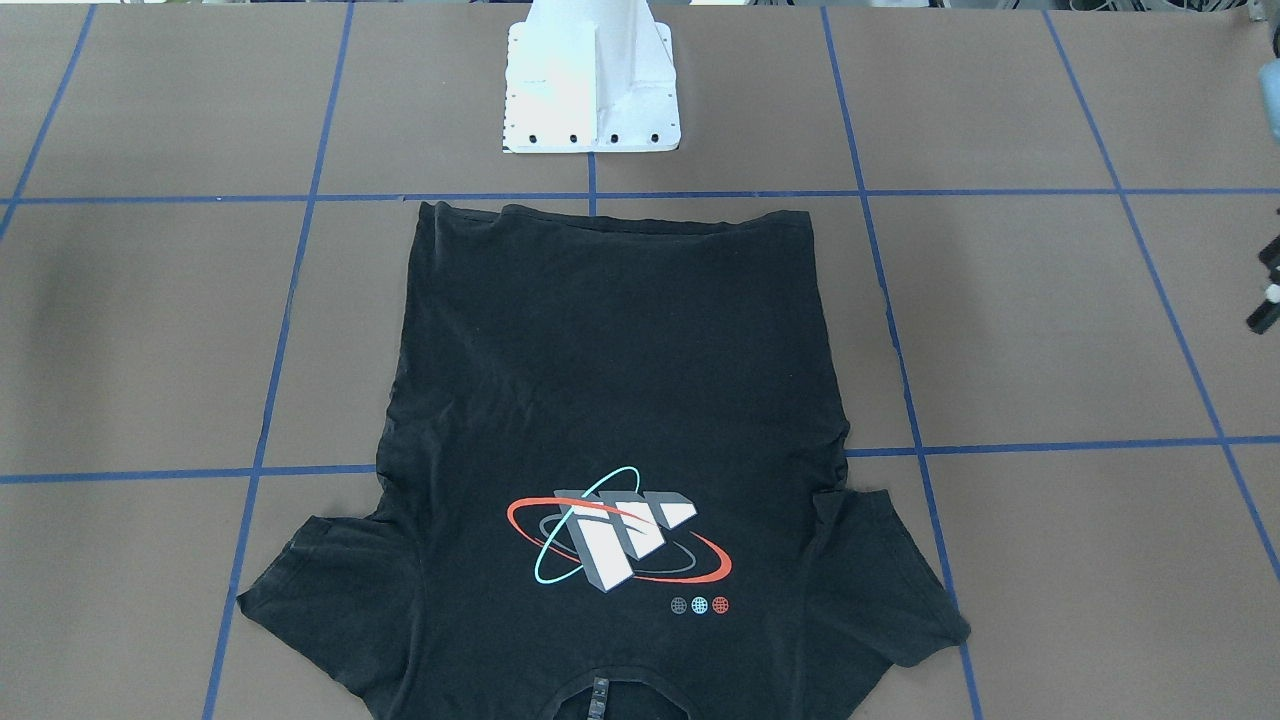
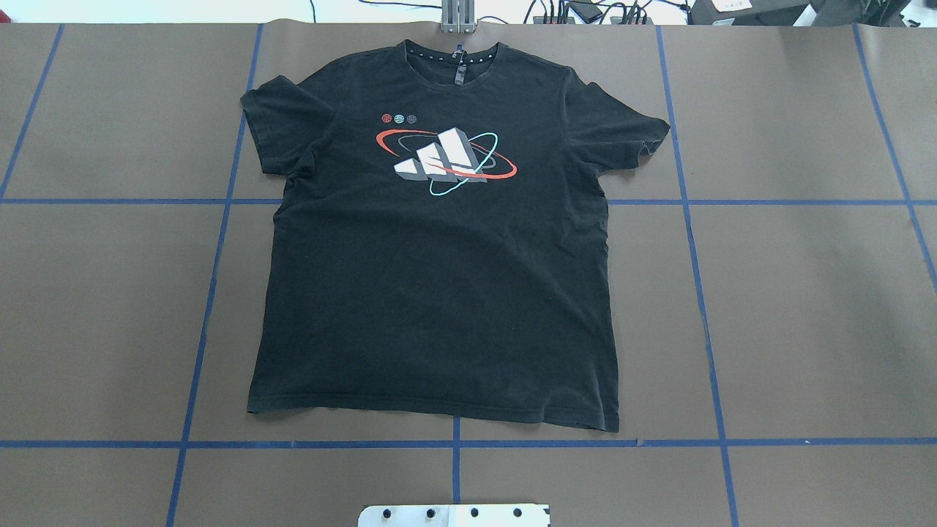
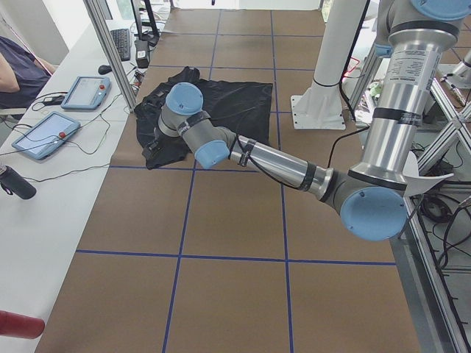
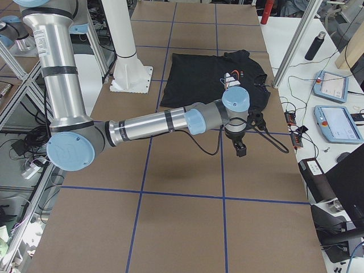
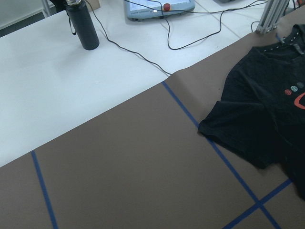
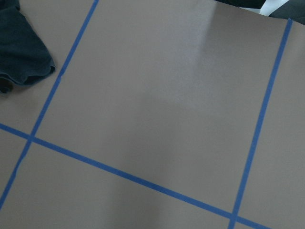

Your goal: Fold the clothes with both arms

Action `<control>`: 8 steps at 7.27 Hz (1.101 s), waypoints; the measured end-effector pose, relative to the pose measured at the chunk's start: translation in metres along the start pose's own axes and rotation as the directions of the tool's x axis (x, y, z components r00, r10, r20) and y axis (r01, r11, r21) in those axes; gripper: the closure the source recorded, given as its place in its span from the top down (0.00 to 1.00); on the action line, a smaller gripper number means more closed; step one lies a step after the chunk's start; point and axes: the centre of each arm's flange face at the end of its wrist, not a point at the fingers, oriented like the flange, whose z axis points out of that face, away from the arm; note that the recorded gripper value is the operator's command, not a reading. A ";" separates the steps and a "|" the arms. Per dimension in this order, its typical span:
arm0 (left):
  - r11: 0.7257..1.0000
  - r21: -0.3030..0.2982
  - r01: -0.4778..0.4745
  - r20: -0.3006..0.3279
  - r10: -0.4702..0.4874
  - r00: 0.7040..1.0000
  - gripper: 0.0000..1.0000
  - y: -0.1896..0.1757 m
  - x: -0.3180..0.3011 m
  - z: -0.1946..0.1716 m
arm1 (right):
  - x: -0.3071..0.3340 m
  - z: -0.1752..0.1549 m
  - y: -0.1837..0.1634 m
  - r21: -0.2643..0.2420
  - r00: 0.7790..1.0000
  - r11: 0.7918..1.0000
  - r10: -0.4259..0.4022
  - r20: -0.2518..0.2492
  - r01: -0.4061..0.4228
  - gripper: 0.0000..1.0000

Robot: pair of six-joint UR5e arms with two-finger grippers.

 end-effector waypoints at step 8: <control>0.969 0.128 0.213 0.016 -0.217 0.976 1.00 -0.062 0.054 0.198 | -0.181 0.159 -0.114 0.148 0.966 0.955 0.259 0.010 -0.258 0.97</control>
